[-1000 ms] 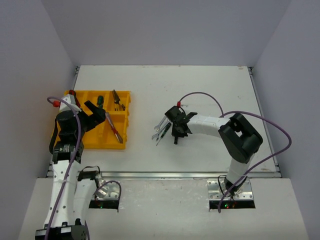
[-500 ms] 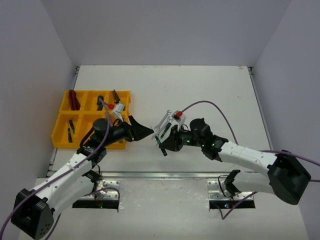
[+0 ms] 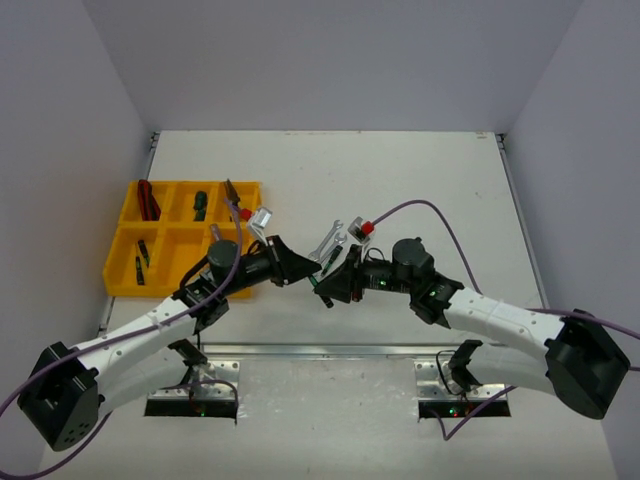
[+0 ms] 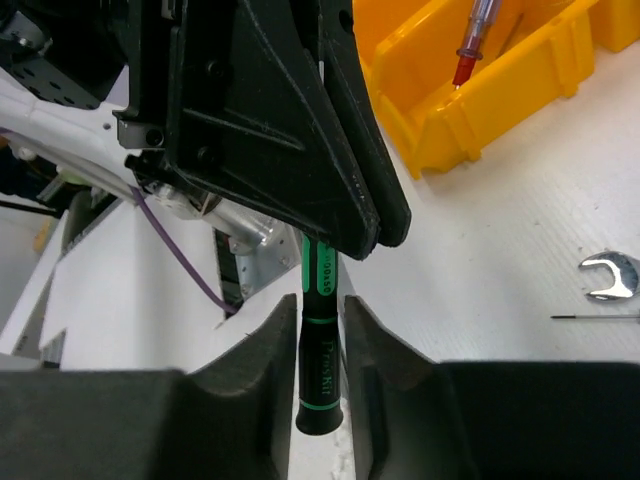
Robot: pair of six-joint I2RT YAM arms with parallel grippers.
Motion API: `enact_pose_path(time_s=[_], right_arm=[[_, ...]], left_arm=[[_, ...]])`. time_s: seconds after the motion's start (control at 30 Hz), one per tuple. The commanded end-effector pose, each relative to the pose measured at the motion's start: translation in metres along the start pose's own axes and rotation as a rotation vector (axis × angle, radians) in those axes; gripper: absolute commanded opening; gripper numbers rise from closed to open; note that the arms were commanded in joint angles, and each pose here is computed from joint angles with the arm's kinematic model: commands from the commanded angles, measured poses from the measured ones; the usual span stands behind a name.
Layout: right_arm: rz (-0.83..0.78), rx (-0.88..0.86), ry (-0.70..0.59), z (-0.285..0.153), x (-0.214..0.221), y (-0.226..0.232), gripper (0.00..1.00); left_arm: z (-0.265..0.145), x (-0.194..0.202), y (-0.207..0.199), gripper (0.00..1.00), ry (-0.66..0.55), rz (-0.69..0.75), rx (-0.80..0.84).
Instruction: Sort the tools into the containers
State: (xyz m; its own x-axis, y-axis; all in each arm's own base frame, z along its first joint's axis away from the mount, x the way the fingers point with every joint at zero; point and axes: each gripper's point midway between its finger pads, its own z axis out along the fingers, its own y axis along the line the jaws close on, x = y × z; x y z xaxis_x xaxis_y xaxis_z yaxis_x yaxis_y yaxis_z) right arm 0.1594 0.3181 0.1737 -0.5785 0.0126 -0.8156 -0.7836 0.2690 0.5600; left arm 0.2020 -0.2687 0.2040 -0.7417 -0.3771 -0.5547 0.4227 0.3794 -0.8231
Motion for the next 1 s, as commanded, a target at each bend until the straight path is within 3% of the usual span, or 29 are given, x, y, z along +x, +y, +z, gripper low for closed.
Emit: enact_pose_path(time_s=[0.0, 0.03, 0.07, 0.1, 0.13, 0.23, 0.3, 0.43, 0.6, 0.7, 0.97], right_arm=[[-0.046, 0.036, -0.068, 0.004, -0.028, 0.002, 0.75], [-0.030, 0.065, -0.055, 0.004, -0.026, -0.003, 0.94], [-0.012, 0.099, -0.039, 0.003, -0.023, -0.008, 0.99], [-0.002, 0.149, -0.035, 0.002, -0.024, -0.016, 0.99], [-0.003, 0.249, -0.067, -0.002, -0.035, -0.029, 0.99], [0.052, 0.526, -0.023, -0.027, -0.026, -0.067, 0.99], [0.045, 0.687, -0.059, -0.051, -0.033, -0.086, 0.99], [0.011, 0.693, -0.105, -0.068, -0.035, -0.082, 0.99], [-0.017, 0.687, -0.112, -0.077, -0.032, -0.082, 0.99], [-0.015, 0.680, -0.113, -0.079, -0.029, -0.082, 0.99], [-0.004, 0.598, -0.135, -0.078, -0.030, -0.066, 0.99]], left_arm=[[-0.002, -0.042, -0.014, 0.00, -0.161, 0.062, -0.051], [-0.005, -0.054, -0.003, 0.00, -0.207, 0.069, -0.147], [-0.011, -0.067, 0.014, 0.00, -0.253, 0.079, -0.274], [-0.019, -0.077, 0.033, 0.00, -0.288, 0.091, -0.411], [-0.038, -0.069, 0.072, 0.00, -0.243, 0.109, -0.633], [-0.094, -0.129, 0.105, 0.00, -0.435, 0.192, -1.021], [-0.143, -0.158, 0.132, 0.00, -0.487, 0.193, -1.249], [-0.248, -0.220, 0.154, 0.00, -0.703, 0.175, -1.559], [-0.334, -0.260, 0.175, 0.00, -0.840, 0.169, -1.842], [-0.357, -0.255, 0.196, 0.00, -0.789, 0.142, -2.053], [-0.368, -0.216, 0.261, 0.00, -0.606, 0.087, -2.230]])
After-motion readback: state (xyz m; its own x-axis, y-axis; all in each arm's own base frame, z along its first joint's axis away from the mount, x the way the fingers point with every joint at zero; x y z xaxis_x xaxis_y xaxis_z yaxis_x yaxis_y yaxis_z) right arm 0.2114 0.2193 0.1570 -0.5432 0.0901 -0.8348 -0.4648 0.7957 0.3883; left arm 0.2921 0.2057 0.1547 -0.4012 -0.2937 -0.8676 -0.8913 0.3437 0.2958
